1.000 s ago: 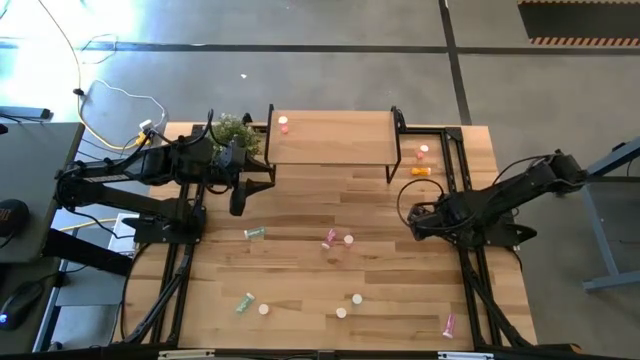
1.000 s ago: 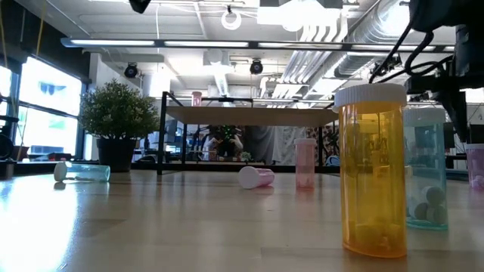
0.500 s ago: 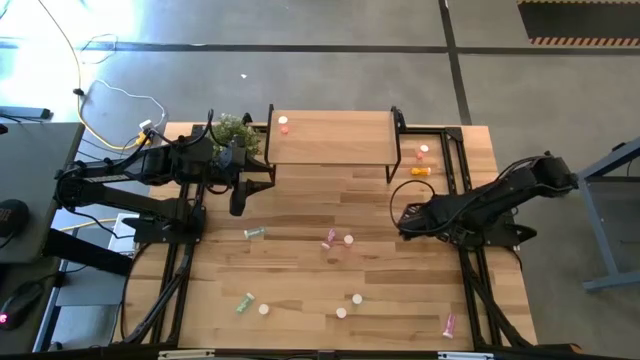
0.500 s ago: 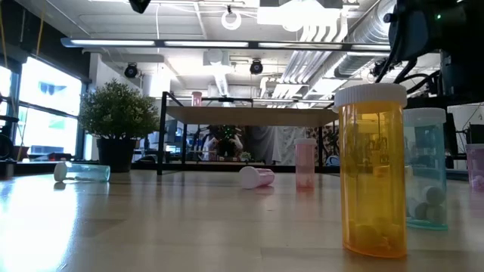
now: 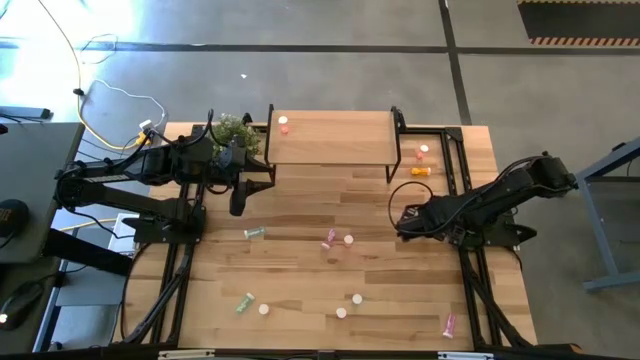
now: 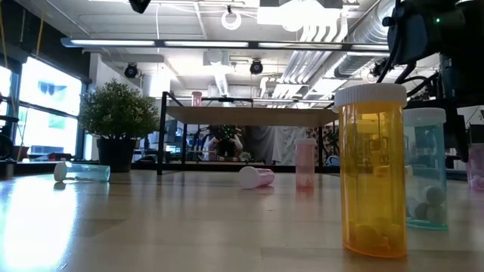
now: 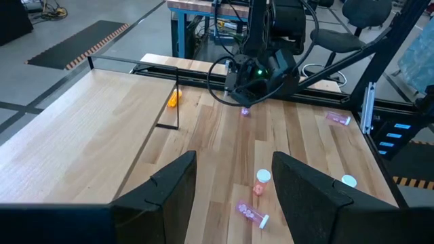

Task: Pick and place medicine bottles onto shelf by color
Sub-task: Put the top right violet pill bottle on the shelf

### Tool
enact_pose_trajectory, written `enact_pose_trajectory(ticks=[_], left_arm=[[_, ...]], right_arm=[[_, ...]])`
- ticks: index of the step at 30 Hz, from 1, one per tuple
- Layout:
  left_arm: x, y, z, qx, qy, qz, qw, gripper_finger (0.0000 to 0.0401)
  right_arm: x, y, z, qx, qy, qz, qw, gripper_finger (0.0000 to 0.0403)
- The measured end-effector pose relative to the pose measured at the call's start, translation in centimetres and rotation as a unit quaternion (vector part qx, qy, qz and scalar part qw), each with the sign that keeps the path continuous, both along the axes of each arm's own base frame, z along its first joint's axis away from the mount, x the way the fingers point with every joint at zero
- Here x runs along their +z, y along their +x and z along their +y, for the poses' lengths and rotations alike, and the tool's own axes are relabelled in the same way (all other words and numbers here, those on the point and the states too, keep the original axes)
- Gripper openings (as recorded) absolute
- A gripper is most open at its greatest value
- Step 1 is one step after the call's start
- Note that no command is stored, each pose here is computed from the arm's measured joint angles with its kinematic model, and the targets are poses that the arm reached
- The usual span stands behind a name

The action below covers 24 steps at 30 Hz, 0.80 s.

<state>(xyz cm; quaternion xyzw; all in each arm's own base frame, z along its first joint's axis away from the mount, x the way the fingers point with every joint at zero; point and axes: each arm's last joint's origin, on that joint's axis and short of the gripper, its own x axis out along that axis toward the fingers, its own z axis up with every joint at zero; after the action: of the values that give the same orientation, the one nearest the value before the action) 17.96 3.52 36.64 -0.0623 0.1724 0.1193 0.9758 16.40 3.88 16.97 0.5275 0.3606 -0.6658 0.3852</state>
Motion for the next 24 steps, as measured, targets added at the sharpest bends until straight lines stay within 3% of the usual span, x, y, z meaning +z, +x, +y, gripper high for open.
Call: enact_pose_trajectory(ticks=[7, 13, 19, 24], left_arm=[[0.0, 0.0, 0.0, 0.000, 0.000, 0.000, 1.000, 0.0182], [0.0, 0.0, 0.0, 0.000, 0.000, 0.000, 1.000, 0.0182], [0.0, -0.1, 0.5, 0.015, 0.000, 0.000, 1.000, 0.0182], [0.0, -0.3, 1.2, 0.040, -0.009, -0.002, 0.999, 0.0182]], right_arm=[[0.0, 0.1, 0.1, 0.020, 0.009, -0.004, 1.000, 0.0095], [1.5, 1.7, 0.5, 0.079, 0.028, -0.050, 0.995, 0.0100], [4.9, 3.8, 0.7, 0.147, -0.012, -0.111, 0.983, 0.0099], [8.5, 5.4, 0.7, 0.206, -0.074, -0.165, 0.962, 0.0099]])
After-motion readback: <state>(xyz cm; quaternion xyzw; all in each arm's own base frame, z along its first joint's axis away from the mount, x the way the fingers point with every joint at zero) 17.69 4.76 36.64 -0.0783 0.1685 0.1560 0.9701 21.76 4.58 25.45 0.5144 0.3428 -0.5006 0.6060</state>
